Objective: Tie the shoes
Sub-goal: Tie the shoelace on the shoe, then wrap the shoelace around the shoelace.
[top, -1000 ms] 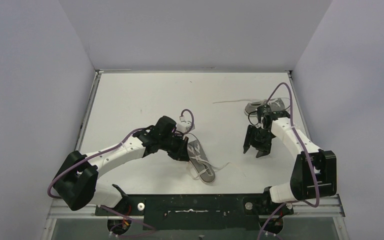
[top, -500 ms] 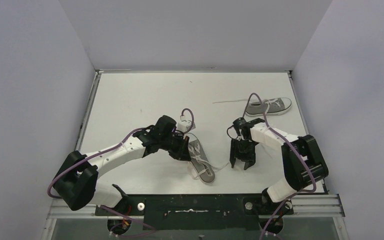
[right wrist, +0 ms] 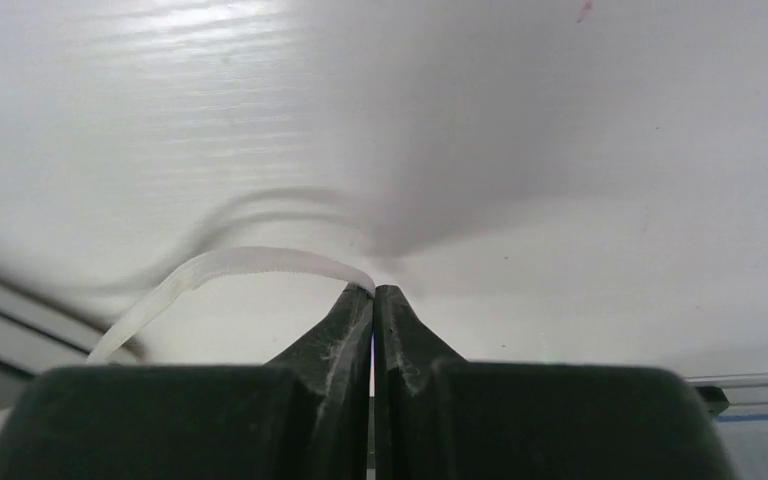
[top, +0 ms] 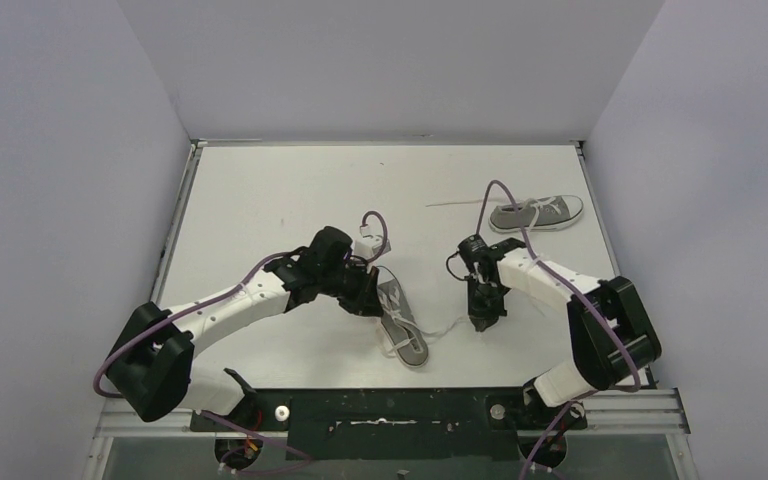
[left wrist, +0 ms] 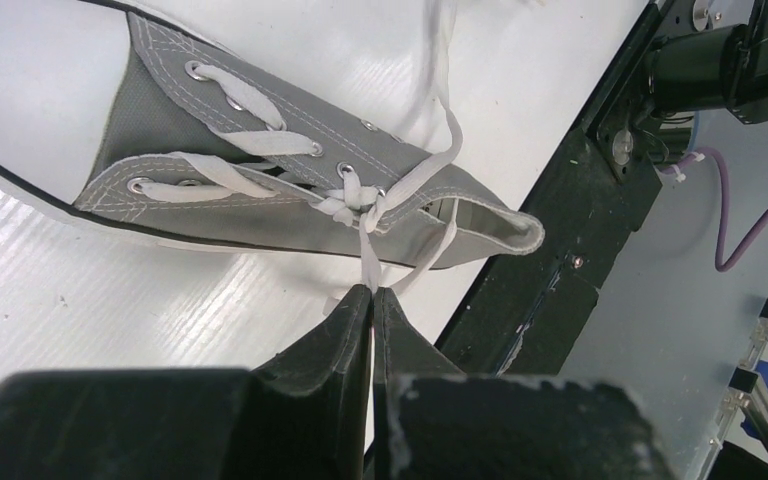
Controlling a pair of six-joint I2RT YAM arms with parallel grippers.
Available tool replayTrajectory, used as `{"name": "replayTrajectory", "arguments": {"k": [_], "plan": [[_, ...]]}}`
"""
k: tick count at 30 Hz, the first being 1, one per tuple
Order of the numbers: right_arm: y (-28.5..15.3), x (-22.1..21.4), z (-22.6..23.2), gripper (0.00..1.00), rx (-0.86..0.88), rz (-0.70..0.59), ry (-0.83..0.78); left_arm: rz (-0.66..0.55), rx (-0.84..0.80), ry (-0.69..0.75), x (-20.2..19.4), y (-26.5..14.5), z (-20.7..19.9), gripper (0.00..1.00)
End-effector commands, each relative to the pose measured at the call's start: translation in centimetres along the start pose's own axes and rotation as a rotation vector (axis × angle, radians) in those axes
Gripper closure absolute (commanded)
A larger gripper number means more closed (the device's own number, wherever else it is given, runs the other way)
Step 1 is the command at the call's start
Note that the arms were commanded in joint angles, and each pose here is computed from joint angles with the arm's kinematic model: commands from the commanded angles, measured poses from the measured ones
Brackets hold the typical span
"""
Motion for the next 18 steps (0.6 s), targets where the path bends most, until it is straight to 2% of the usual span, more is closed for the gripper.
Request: {"name": "replayTrajectory", "arguments": {"k": [1,5,9,15,18], "plan": [[-5.2,2.4,1.2,1.00,0.224,-0.149,0.001,-0.132,-0.013,0.081,3.1,-1.5,-1.1,1.00],[-9.7,3.7,4.8,1.00,0.605,-0.137,-0.001,-0.194,-0.010,0.112,3.1,-1.1,-0.8,1.00],[-13.0,6.3,9.1,1.00,0.886,-0.115,0.060,-0.242,-0.024,0.168,3.2,-0.6,-0.6,1.00],[-12.6,11.3,14.4,1.00,1.009,-0.101,0.173,-0.273,-0.051,0.186,2.7,0.1,-0.3,1.00],[-12.0,12.7,17.4,1.00,1.029,-0.074,0.177,-0.273,-0.064,0.178,2.2,0.5,-0.6,1.00]]}}
Point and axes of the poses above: each gripper's point midway between its finger pads, its own y axis out along the fingers, its own z axis along the line the jaws close on, x = y × z, the point moved 6 cm from there along -y, back along the fingers, and after that the axes turned 1 degree about y, right-handed, at the moved point
